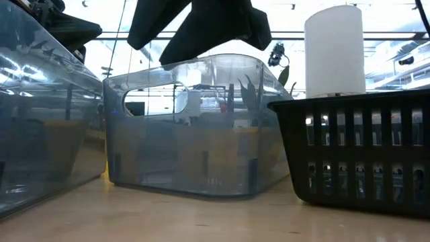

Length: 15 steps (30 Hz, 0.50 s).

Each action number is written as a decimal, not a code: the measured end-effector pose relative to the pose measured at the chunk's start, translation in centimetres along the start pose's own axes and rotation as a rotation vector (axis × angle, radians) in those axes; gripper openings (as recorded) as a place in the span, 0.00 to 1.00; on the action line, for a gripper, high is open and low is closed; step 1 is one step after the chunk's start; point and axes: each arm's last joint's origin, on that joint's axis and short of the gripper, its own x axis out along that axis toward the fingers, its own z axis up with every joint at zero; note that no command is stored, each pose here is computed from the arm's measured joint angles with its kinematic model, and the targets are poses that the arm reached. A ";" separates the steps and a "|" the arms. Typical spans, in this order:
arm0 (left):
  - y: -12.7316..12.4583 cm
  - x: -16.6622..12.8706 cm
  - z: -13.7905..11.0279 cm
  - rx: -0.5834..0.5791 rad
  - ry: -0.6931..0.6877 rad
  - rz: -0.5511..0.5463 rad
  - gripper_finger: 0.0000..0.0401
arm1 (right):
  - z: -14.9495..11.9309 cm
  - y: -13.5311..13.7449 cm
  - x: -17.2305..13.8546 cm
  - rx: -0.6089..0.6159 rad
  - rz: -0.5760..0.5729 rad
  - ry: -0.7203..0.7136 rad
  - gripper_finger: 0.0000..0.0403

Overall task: Stack baskets on shelf by color
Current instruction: Stack the middle transparent black bin into the right transparent black bin

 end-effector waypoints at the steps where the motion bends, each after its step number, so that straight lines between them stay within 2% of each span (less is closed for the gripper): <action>1: 0.0 0.0 0.0 0.000 0.000 0.000 0.10 | -0.1 0.0 0.1 0.001 0.001 -0.002 0.39; 15: 0.0 0.0 0.0 0.000 0.000 0.000 0.09 | -2.4 -0.9 2.2 0.023 0.025 0.035 0.39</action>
